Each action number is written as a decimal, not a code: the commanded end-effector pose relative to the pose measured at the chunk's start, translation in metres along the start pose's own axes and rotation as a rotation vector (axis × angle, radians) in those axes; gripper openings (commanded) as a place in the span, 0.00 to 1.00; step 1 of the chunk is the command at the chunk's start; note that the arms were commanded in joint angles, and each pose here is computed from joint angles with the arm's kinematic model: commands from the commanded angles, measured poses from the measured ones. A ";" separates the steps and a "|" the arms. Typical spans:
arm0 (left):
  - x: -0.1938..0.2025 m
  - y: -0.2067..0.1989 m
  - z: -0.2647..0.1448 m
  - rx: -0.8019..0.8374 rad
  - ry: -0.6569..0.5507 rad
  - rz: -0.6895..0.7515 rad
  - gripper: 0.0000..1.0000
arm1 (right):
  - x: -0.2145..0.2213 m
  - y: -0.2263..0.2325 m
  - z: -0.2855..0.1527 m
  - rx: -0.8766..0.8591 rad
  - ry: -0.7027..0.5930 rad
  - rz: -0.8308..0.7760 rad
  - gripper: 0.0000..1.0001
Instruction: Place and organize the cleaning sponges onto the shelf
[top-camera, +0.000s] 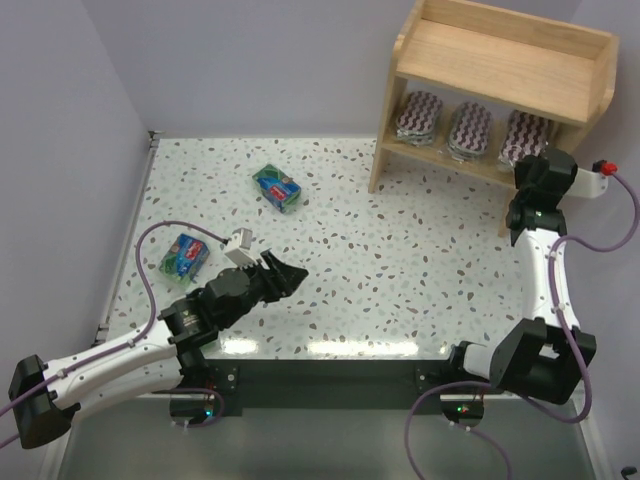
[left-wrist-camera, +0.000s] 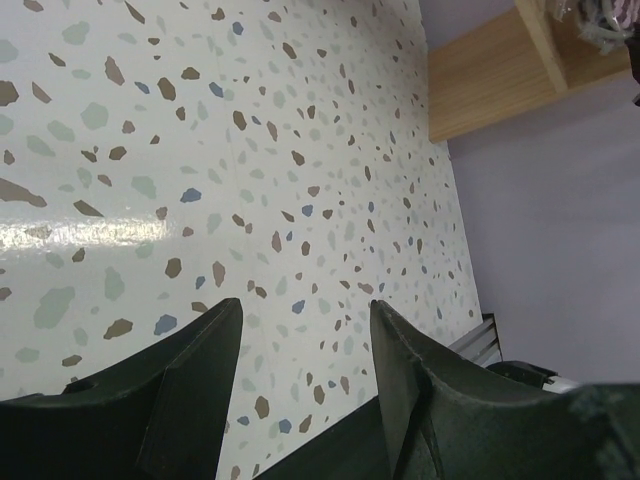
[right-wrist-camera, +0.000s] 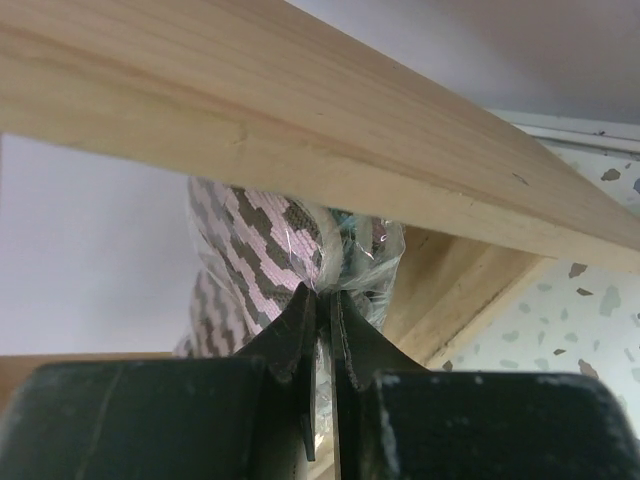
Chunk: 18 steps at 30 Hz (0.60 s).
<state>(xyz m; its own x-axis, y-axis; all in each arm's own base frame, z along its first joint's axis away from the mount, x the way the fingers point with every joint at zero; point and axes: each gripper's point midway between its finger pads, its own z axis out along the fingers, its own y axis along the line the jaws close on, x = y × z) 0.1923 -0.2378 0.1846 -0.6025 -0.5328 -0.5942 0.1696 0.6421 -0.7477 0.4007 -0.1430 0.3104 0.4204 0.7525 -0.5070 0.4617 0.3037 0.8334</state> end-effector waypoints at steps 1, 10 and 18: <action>-0.002 0.001 -0.001 0.004 -0.008 -0.008 0.59 | -0.020 0.025 0.007 -0.057 -0.070 0.037 0.00; -0.003 0.005 -0.003 -0.012 -0.016 -0.005 0.59 | 0.006 -0.001 0.023 -0.011 -0.012 0.042 0.00; -0.003 0.010 -0.002 -0.032 -0.022 -0.001 0.63 | 0.015 0.005 0.027 -0.031 0.031 0.065 0.34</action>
<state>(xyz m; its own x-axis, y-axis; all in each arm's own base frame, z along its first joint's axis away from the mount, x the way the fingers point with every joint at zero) 0.1904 -0.2331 0.1813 -0.6022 -0.5311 -0.5960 0.1619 0.6498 -0.7426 0.4224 -0.1451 0.2834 0.3997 0.7845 -0.4741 0.4723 0.2669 0.8400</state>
